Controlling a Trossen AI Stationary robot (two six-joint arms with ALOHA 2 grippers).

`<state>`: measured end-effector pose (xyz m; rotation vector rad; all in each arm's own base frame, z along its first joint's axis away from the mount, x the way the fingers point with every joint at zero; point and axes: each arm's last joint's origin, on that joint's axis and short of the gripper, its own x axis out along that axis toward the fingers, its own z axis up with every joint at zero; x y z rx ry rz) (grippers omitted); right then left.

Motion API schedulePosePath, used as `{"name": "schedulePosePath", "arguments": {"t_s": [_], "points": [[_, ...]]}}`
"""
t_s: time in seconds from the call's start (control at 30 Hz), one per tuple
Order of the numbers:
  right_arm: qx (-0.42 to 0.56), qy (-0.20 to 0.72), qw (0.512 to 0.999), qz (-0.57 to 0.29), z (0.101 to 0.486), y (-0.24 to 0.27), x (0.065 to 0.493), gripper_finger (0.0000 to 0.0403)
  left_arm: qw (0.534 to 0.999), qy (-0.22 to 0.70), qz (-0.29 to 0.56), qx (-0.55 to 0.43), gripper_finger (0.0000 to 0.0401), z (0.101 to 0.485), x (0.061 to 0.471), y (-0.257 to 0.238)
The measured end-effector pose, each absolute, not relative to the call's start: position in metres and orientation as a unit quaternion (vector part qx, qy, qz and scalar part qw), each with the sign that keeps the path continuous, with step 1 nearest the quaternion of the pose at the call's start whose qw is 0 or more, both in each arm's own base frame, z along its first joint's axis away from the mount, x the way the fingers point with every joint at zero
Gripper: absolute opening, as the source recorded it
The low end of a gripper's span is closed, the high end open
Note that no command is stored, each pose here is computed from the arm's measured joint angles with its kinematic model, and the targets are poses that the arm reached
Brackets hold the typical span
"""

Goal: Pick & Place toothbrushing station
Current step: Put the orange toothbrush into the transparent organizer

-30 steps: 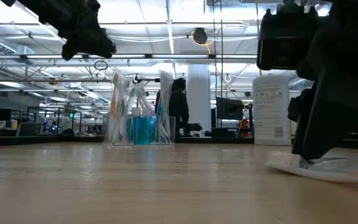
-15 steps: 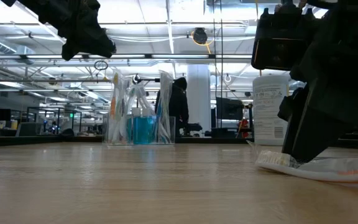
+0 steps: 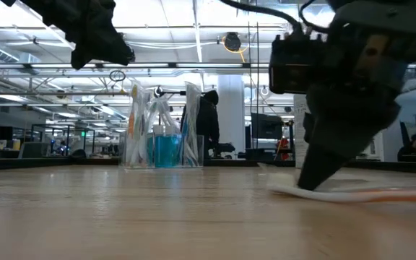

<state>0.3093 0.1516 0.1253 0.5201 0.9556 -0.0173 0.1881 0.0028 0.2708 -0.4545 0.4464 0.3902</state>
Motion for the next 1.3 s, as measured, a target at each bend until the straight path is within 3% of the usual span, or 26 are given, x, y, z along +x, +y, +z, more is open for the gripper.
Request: {"name": "schedulePosePath", "arguments": {"t_s": [0.37, 0.57, 0.7, 1.03, 1.3], "points": [[0.157, 0.357, 0.920, -0.021, 0.175, 0.110, 0.319, 0.0001, 0.934, 0.219, 0.177, -0.218, 0.0106, 0.271, 0.188, -0.003], [0.014, 0.222, 0.968, -0.121, 0.216, 0.084, 0.324, 0.0001, 0.941, 0.179, 0.213, -0.195, 0.0106, 0.277, 0.190, 0.000], [-0.084, 0.102, 0.981, -0.141, 0.243, 0.073, 0.335, 0.0001, 0.941, 0.176, 0.214, -0.195, 0.0106, 0.277, 0.191, 0.000], [-0.267, -0.139, 0.930, -0.210, 0.279, 0.016, 0.352, 0.0000, 0.941, 0.176, 0.214, -0.196, 0.0106, 0.277, 0.190, 0.000], [-0.293, -0.149, 0.903, -0.276, 0.276, -0.053, 0.351, 0.0000, 0.943, 0.180, 0.212, -0.185, 0.0106, 0.277, 0.191, 0.000]]}}
